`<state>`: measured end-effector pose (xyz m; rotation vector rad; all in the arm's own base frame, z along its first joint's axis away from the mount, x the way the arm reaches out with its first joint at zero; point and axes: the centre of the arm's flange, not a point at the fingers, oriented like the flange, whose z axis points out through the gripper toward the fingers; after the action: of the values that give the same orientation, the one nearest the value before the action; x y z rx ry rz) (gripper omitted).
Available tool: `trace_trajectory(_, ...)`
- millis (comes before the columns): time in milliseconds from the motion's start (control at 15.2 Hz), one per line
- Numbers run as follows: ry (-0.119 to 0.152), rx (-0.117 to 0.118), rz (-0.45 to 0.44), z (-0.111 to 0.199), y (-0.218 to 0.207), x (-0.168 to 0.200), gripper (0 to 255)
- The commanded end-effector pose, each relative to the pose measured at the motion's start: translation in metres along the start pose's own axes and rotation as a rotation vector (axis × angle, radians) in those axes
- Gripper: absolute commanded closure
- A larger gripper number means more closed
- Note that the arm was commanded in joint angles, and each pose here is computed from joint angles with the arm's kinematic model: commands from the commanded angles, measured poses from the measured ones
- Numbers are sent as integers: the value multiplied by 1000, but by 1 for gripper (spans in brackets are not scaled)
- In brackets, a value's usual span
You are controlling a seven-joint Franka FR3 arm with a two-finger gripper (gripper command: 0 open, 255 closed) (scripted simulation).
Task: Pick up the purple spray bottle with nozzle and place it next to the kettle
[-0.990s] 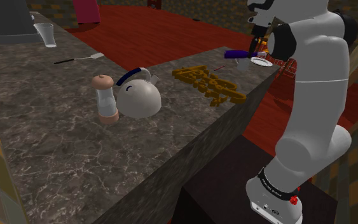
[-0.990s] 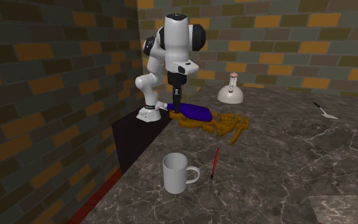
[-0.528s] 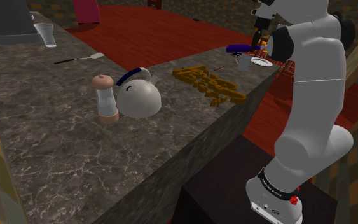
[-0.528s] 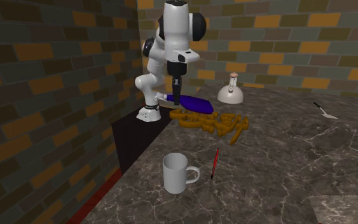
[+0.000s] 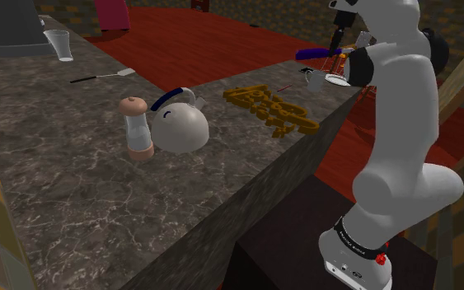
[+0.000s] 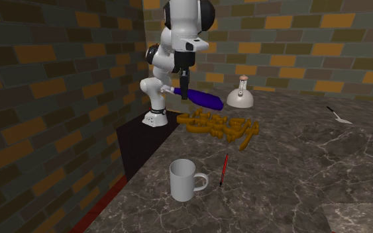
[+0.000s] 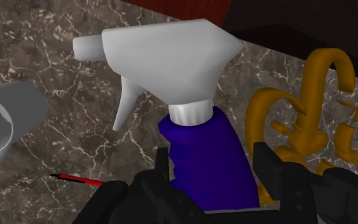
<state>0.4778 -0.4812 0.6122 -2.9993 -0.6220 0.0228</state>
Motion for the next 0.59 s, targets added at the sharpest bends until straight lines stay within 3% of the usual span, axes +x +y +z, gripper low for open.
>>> trace_trajectory(0, -1, 1, -1, -3, -14, 4, 255)
trace_trajectory(528, -1, 1, -1, 5, -116, 31, 255)
